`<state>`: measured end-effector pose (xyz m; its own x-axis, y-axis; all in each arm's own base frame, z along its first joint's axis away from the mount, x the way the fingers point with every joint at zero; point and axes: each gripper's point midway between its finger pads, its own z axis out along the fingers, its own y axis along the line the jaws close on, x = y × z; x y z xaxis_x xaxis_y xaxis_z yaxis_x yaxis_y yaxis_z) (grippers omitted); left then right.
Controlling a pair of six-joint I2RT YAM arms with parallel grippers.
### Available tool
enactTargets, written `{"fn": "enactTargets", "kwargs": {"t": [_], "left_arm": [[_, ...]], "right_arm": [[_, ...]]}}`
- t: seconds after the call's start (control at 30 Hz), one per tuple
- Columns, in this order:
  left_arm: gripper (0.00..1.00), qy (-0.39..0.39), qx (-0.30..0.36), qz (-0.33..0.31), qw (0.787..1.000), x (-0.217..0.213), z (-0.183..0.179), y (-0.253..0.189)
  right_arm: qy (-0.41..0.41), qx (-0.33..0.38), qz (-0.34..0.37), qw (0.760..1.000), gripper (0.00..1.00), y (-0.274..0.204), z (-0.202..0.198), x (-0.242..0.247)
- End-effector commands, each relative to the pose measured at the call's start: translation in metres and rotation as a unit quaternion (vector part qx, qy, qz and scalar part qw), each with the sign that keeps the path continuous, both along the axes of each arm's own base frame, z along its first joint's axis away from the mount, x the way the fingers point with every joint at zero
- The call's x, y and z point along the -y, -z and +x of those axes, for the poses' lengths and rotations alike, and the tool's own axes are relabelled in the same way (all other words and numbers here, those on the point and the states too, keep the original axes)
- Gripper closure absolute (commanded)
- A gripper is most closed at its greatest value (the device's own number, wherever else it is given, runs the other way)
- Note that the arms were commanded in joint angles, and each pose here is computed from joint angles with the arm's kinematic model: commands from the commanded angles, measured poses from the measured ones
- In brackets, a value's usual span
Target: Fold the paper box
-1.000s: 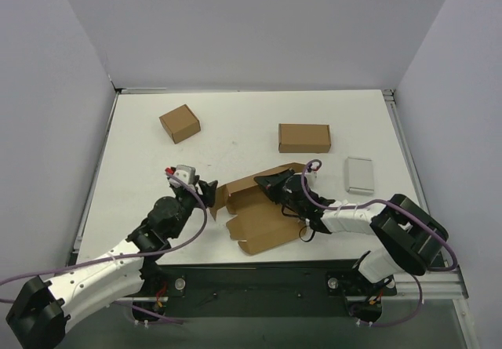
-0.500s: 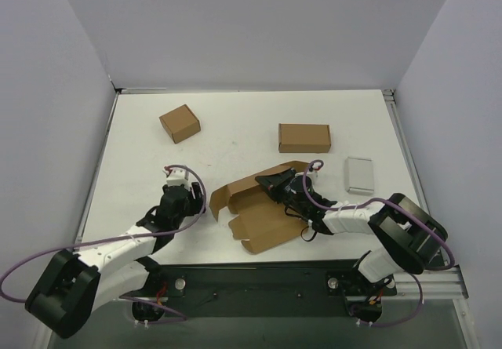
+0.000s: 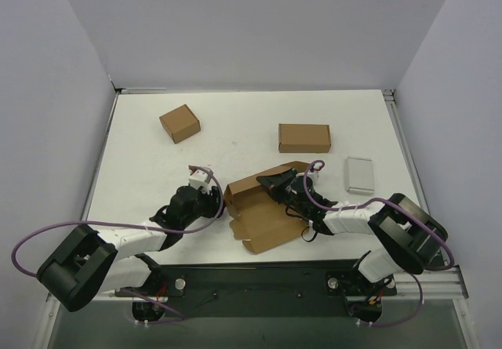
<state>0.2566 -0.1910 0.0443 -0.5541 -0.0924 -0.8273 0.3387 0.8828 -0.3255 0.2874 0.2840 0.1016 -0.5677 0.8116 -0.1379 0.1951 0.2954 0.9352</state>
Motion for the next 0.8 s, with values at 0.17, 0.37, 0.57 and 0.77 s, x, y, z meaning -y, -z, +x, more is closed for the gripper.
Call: {"fn": "enactTargets", "kwargs": {"t": [0.17, 0.37, 0.57, 0.77], "left_arm": [[0.43, 0.062, 0.058, -0.036, 0.996, 0.033, -0.004, -0.030], [0.43, 0.089, 0.063, -0.031, 0.994, 0.048, -0.005, -0.025], [0.43, 0.091, 0.078, -0.018, 0.993, 0.052, -0.010, -0.023], [0.44, 0.097, 0.095, -0.029, 0.990, 0.051, -0.024, -0.025]], "right_arm": [[0.019, 0.021, -0.020, 0.999, 1.00, -0.005, 0.005, 0.009], [0.019, 0.020, -0.023, 0.999, 1.00, -0.003, 0.003, 0.009], [0.020, 0.044, -0.049, 0.998, 1.00, -0.001, 0.001, 0.013], [0.009, 0.074, -0.049, 0.996, 1.00, 0.000, -0.007, 0.017]]}}
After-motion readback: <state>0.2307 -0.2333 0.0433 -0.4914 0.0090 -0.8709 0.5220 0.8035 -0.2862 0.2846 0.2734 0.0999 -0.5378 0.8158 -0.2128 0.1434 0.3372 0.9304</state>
